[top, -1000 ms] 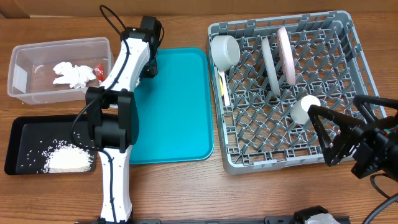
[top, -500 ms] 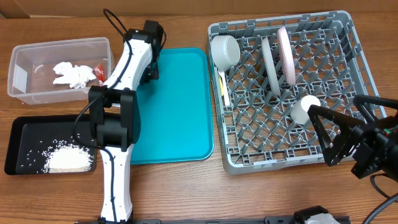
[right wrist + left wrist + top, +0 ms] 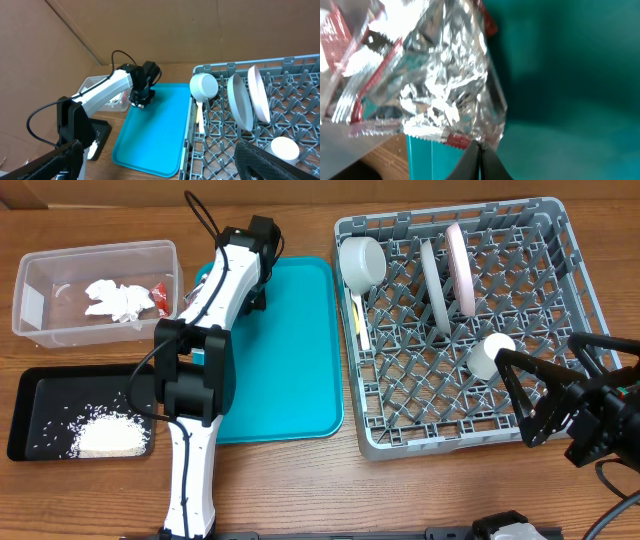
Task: Sort waste into correct bins and load items into the dishwasher rack
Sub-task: 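Move the left gripper to the silver foil wrapper and grip it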
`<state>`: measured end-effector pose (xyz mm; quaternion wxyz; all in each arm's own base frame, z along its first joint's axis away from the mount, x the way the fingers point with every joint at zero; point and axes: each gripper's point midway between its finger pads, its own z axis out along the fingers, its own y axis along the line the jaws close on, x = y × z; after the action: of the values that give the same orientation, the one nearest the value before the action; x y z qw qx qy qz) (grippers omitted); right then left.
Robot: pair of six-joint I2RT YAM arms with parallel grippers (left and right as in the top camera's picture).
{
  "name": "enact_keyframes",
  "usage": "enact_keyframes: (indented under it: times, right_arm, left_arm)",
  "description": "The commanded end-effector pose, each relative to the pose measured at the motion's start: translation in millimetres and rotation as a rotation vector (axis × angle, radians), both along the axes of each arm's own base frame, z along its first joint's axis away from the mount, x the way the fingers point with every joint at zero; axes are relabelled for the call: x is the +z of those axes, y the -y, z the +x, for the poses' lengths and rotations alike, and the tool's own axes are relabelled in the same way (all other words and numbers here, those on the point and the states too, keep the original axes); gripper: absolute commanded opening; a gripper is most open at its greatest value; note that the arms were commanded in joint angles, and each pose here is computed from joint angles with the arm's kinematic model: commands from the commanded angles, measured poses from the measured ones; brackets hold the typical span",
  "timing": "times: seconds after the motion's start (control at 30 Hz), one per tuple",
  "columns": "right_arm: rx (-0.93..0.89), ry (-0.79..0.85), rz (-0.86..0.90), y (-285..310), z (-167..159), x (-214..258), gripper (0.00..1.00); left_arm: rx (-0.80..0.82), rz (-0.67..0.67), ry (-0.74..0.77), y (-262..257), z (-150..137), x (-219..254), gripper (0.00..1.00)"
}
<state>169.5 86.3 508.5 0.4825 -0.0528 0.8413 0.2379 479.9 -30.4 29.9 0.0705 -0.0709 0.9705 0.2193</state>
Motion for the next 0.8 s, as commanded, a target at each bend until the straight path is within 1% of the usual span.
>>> enact_keyframes:
  times: [0.0,0.03,0.07,0.1,0.2,0.37,0.47,0.5,0.57,0.6,0.67,0.7,0.73,0.77]
  right_arm:
    - [-0.003,0.007,0.0,1,0,1,1.0]
    - [-0.003,0.007,0.0,1,0,1,1.0]
    - [-0.003,0.007,-0.001,1,0,1,1.0]
    - [-0.003,0.007,-0.001,1,0,1,1.0]
    - [-0.003,0.007,-0.001,1,0,1,1.0]
    - [-0.003,0.007,0.0,1,0,1,1.0]
    - [-0.003,0.007,0.0,1,0,1,1.0]
    - [-0.003,0.007,0.0,1,0,1,1.0]
    - [-0.003,0.007,0.0,1,0,1,1.0]
    - [-0.003,0.007,-0.001,1,0,1,1.0]
    - [-0.003,0.007,-0.001,1,0,1,1.0]
    - [-0.003,0.007,-0.001,1,0,1,1.0]
    - [-0.003,0.007,-0.001,1,0,1,1.0]
    - [-0.003,0.007,0.0,1,0,1,1.0]
  left_arm:
    - [0.003,0.023,0.124,4,17,32,0.21]
    - [-0.003,0.019,0.141,5,21,32,0.3]
    - [-0.005,0.015,0.151,6,24,32,0.36]
    - [-0.014,0.002,0.173,9,30,33,0.43]
    - [-0.046,-0.01,0.203,13,40,34,0.51]
    - [-0.039,-0.01,0.202,8,42,30,0.5]
    - [-0.034,-0.026,0.186,8,42,19,0.46]
    - [-0.033,-0.031,0.182,8,42,16,0.42]
    - [-0.033,-0.031,0.181,7,42,15,0.29]
    - [-0.033,-0.031,0.181,8,42,15,0.26]
    - [-0.033,-0.029,0.177,7,41,15,0.26]
    - [-0.031,-0.023,0.168,6,39,15,0.29]
    - [-0.03,-0.019,0.162,5,38,15,0.34]
    - [-0.027,-0.019,0.159,3,37,14,0.36]
